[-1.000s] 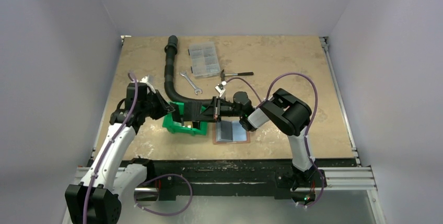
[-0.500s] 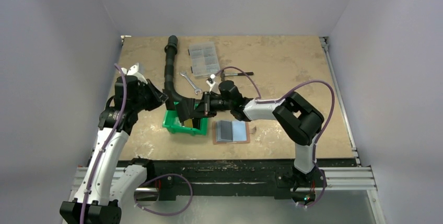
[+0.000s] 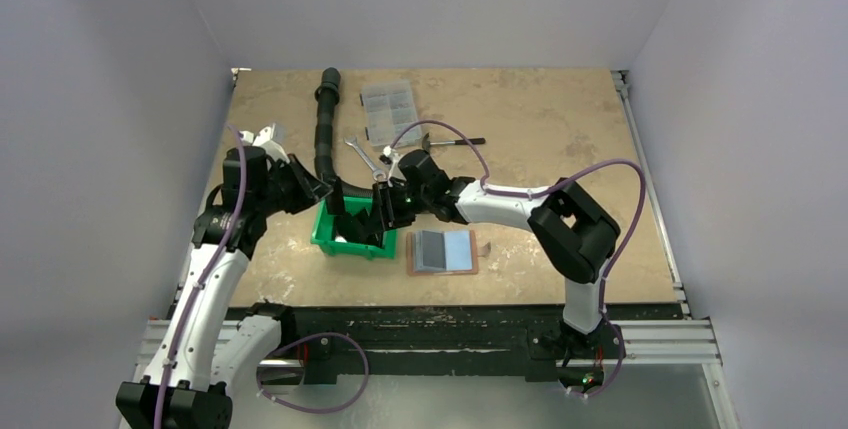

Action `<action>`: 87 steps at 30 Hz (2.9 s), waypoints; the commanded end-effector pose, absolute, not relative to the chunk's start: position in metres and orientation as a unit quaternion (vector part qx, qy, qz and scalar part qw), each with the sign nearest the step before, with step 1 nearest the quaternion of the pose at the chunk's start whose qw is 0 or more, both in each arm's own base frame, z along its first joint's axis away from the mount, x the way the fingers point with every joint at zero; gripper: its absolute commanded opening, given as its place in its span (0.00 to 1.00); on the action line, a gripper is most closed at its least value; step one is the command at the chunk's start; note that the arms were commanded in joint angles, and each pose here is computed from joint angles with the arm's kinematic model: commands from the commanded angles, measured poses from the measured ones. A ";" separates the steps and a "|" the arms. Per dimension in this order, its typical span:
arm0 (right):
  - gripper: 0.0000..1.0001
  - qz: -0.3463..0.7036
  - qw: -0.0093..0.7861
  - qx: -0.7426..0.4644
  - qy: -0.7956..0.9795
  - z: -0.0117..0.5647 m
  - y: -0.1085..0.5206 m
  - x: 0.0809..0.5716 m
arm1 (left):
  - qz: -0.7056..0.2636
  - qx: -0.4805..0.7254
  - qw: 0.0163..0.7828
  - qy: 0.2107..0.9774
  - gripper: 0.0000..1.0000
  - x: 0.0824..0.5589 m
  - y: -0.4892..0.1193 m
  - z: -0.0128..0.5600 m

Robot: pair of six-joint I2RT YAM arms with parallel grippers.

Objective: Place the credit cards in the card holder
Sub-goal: Place the credit card in the storage box, then insert the credit card into the card holder.

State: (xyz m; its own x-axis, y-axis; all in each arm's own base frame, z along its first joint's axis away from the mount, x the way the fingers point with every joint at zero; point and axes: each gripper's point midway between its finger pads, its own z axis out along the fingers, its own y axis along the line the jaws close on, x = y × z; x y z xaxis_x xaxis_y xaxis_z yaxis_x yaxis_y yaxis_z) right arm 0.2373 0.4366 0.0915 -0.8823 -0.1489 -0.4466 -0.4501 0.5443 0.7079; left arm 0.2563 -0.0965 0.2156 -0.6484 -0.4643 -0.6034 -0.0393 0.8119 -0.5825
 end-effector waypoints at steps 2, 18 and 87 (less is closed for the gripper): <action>0.53 0.422 0.207 -0.208 0.858 0.116 0.428 0.243 | -0.318 -0.116 0.406 0.849 0.00 0.258 -0.111 0.224; 0.66 0.650 0.287 -0.237 0.662 0.251 0.336 0.186 | -0.610 0.004 0.444 0.656 0.00 0.220 -0.178 0.292; 0.00 0.410 0.109 -0.072 0.902 0.082 0.204 0.183 | -0.413 0.086 0.231 0.877 0.16 0.209 -0.324 0.102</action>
